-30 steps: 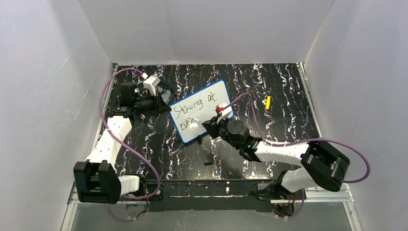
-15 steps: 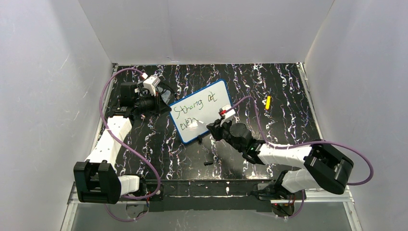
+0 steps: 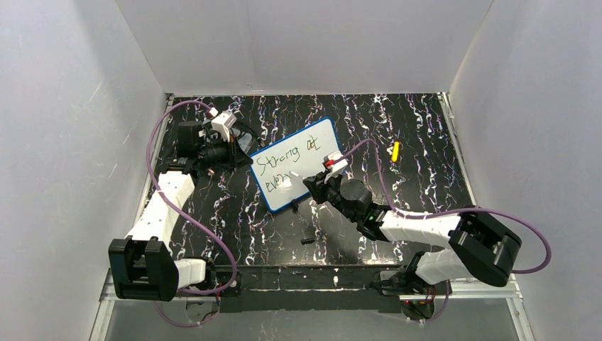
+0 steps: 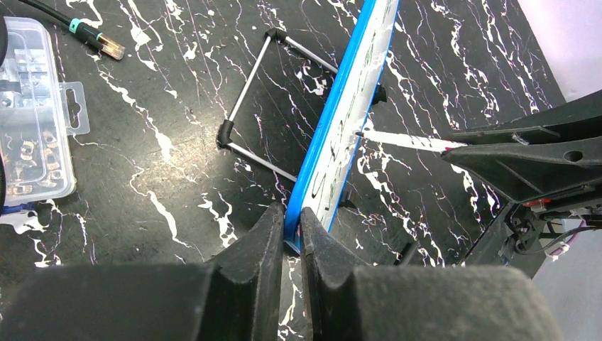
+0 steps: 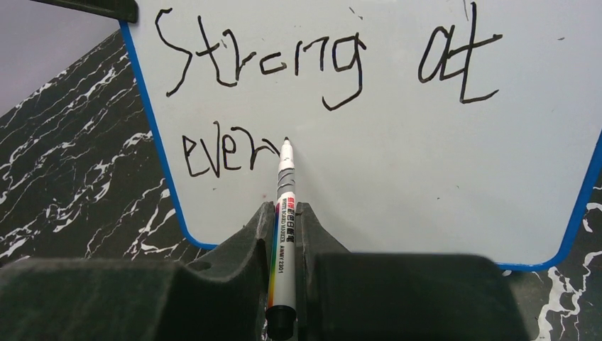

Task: Write a sentence on the whiteboard

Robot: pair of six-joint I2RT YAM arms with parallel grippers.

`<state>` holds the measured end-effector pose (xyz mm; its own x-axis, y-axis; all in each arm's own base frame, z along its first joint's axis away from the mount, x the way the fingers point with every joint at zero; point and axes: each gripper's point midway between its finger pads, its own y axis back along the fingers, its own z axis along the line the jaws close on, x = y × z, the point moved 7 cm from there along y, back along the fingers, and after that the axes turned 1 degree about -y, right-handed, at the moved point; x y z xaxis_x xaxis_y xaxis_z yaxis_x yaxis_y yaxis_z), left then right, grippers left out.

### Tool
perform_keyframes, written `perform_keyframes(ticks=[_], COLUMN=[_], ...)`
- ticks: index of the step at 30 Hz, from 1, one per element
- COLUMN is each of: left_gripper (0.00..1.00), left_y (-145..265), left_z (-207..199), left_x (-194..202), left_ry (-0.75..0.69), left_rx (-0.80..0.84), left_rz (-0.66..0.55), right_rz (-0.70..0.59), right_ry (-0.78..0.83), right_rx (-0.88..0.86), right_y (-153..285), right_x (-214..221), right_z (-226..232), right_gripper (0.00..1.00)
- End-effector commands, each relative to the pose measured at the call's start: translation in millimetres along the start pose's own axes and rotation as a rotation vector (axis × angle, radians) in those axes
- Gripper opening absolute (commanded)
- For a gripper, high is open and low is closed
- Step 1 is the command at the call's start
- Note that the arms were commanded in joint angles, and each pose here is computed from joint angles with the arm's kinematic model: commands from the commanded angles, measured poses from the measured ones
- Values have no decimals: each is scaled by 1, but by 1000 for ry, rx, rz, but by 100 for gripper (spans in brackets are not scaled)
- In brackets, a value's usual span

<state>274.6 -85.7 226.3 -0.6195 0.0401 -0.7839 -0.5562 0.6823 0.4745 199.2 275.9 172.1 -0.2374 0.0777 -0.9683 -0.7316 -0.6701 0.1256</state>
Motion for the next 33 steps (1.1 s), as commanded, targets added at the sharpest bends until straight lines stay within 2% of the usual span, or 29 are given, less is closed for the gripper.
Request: perform_keyframes(ticks=[1,7,33], left_gripper=[0,0,0], left_y=[6,6,6], left_z=[-7,-7,-7], left_x=[-2,-2,-2], left_ry=[-23,-23,-24], left_rx=[14,14,14], left_rz=[-14,-14,-15], right_rz=[-136,-124,105], right_ry=[-16,-10,-49], right_rx=[-7,9,-4], right_y=[-12,-11,7], right_x=[-32,-28,35], right_z=[7,4,-4], right_gripper=[1,1,1])
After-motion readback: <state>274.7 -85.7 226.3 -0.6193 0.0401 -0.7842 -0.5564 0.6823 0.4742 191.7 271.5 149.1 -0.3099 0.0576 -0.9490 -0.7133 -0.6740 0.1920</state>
